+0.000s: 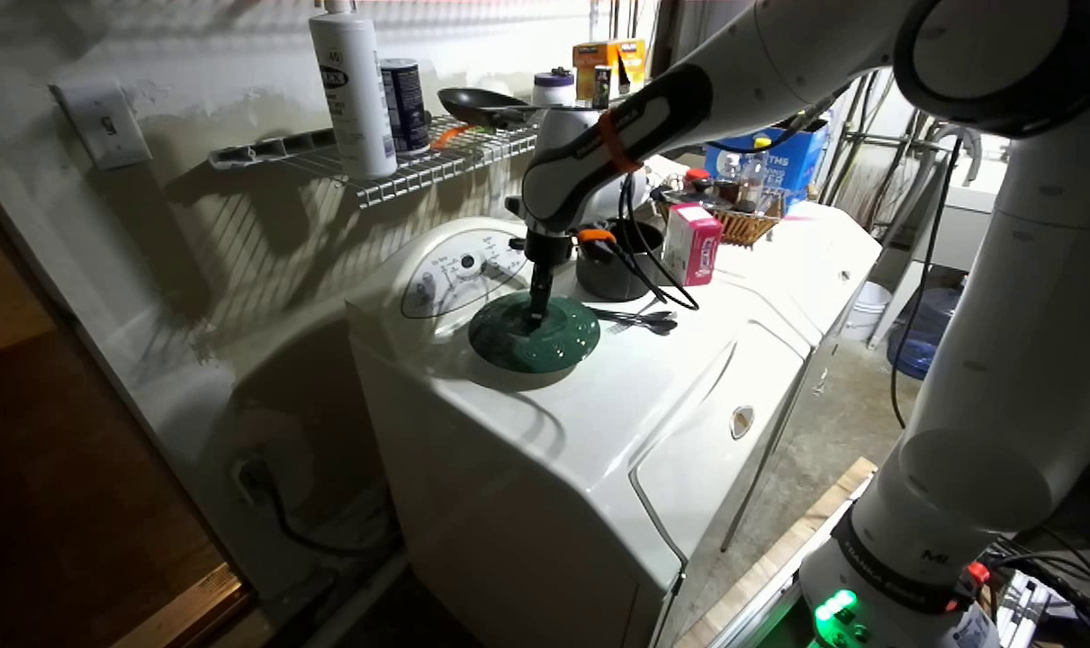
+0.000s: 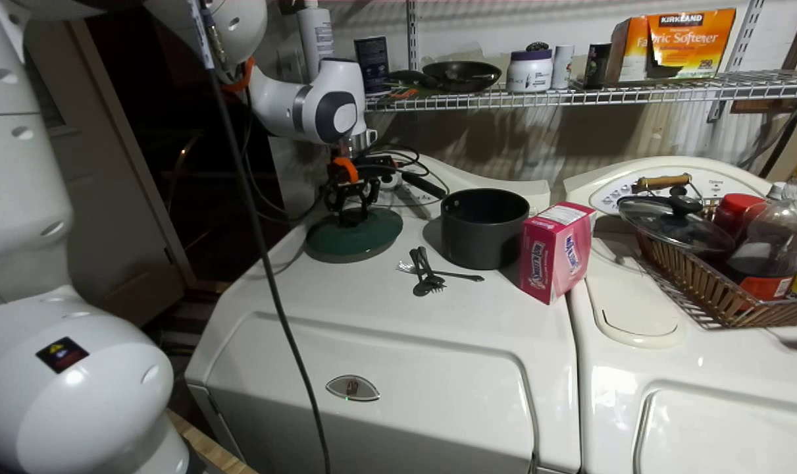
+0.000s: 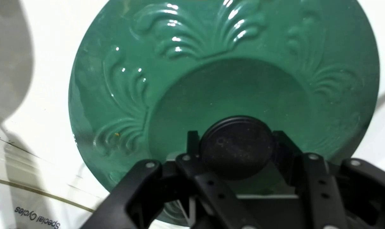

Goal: Remove the green lid from the pot and put it on the left washing machine.

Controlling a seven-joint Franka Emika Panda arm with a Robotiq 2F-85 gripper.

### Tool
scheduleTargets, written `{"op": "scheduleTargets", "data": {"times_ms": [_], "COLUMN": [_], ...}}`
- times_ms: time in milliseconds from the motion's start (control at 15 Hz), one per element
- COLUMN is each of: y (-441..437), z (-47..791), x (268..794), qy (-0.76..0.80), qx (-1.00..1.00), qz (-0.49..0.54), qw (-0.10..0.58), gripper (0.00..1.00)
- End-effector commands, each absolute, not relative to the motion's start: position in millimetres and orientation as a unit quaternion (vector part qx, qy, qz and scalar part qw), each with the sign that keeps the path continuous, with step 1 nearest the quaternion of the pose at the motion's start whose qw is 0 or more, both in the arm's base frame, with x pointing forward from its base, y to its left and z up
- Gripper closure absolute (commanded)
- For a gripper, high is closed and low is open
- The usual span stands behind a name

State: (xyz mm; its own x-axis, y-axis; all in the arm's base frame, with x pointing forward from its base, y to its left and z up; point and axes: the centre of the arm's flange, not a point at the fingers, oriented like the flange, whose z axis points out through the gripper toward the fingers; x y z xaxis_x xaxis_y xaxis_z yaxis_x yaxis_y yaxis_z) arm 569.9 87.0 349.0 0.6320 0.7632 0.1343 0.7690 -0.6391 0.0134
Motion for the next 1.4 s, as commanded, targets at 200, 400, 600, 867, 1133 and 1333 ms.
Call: {"op": "scheduleTargets", "data": {"times_ms": [200,400,600,867,1133,1333], "y": [96.0,98.7,98.9,99.1,100.6,102.8], "z": [360.2,353.3,348.3,343.2,359.9,389.9], "x": [601.6,608.7,615.4,620.1,621.4,615.6], "qy": [-0.452,-0.454,-0.455,-0.453,-0.450,-0.430], "qx": [-0.886,-0.885,-0.885,-0.887,-0.888,-0.898], "qz": [-0.096,-0.093,-0.089,-0.082,-0.092,-0.089], "qw": [0.047,0.049,0.046,0.044,0.030,0.018], "gripper": [0.66,0.66,0.66,0.66,0.03,0.00]}}
